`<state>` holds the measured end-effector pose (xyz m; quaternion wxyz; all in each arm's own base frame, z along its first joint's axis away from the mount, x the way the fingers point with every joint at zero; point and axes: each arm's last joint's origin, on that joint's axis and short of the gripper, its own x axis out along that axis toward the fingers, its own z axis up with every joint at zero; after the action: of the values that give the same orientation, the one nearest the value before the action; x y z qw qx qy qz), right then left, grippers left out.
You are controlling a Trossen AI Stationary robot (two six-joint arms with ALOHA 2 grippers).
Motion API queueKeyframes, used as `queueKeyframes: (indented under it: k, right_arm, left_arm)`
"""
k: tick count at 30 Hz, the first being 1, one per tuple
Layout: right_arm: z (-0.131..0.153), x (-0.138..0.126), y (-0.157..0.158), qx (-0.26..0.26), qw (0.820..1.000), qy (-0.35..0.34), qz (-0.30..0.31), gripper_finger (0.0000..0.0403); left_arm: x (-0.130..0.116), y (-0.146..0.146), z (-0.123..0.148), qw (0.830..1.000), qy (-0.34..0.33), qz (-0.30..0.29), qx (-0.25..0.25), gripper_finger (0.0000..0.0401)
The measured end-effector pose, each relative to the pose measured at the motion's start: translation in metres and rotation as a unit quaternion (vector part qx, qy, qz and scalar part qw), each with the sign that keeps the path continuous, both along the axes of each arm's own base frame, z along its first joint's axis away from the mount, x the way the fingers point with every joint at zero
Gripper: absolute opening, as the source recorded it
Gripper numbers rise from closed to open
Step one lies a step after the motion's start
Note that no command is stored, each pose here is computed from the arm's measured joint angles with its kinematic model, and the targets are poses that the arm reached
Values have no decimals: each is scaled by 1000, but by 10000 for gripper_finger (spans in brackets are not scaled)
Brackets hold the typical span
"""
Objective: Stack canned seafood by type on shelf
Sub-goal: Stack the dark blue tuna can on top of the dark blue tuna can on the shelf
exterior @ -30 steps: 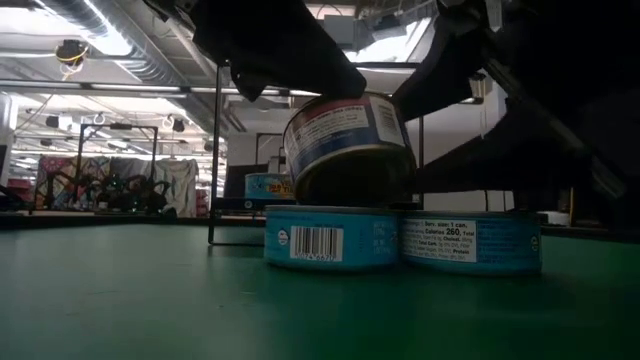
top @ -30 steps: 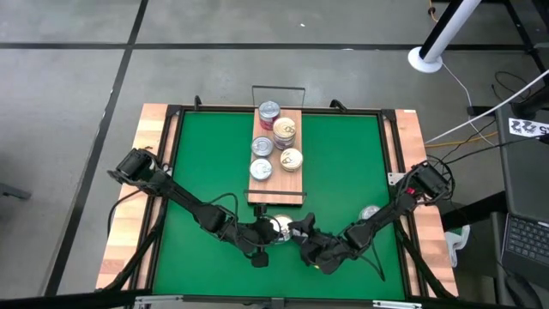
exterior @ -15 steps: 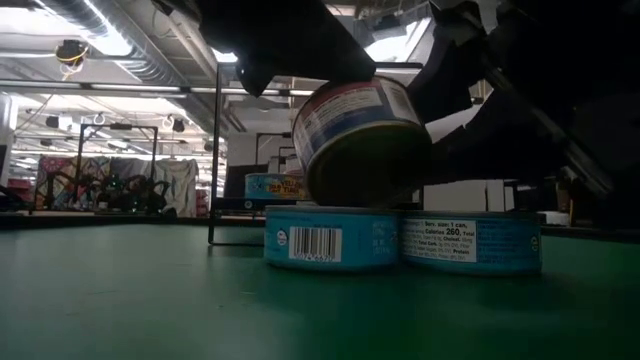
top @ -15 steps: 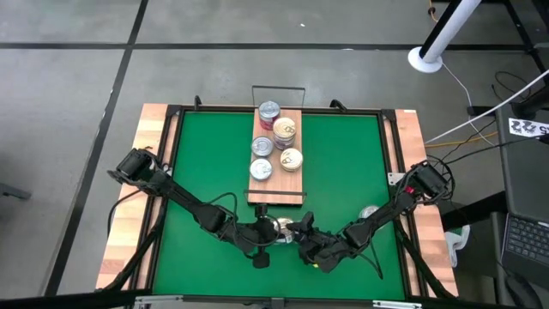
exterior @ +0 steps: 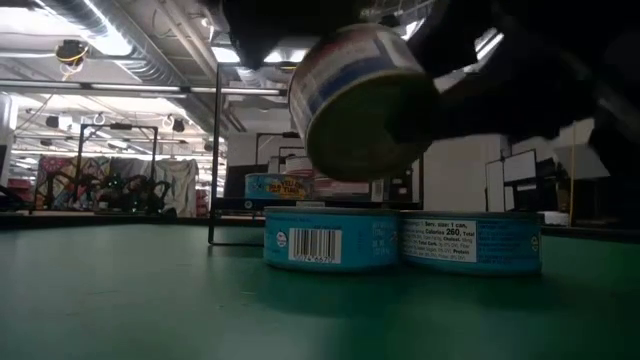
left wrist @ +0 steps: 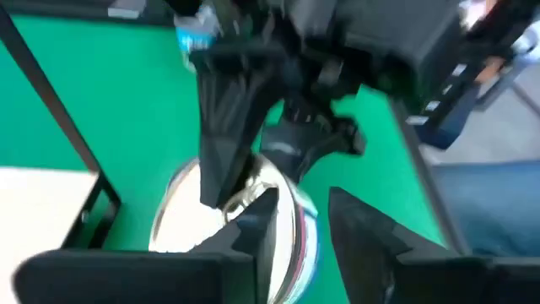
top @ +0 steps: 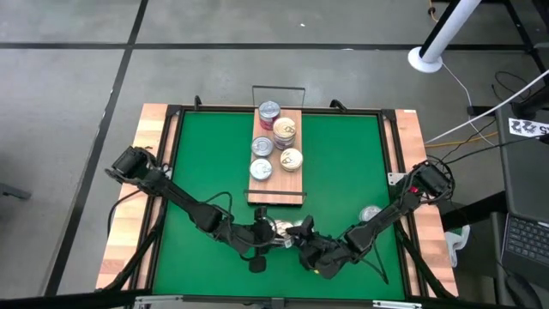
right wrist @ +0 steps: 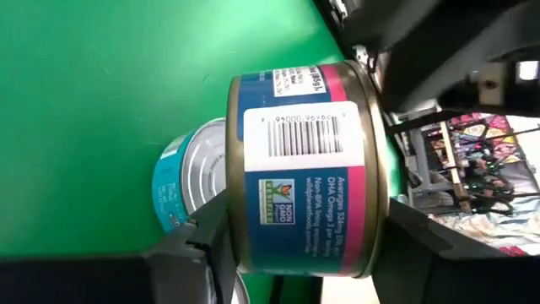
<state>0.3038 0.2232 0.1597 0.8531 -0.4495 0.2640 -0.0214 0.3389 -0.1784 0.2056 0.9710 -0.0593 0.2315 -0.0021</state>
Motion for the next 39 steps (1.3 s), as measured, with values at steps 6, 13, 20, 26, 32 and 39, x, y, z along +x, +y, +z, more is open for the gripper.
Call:
queueKeyframes:
  k: [6,13,20,26,32,39]
  right_arm:
    - [14,-15,18,-41,999,20,9,190]
    - [41,-39,27,-24,999,32,-21,201]
    - [65,-70,18,-10,995,64,-78,192]
    - [79,-91,-5,-25,985,91,-141,198]
    - [84,-96,-32,-91,968,123,-198,196]
    - [88,-75,-66,-142,949,112,-257,197]
  left_arm:
    - [-11,-1,28,999,-32,-9,-19,123]
    - [-21,-4,46,998,-54,-26,-16,125]
    - [-22,-4,47,998,-54,-26,-16,124]
    - [-22,-4,47,998,-54,-30,-7,124]
    - [-22,-4,47,998,-54,-30,-7,124]
    - [-22,-4,47,998,-55,-35,7,124]
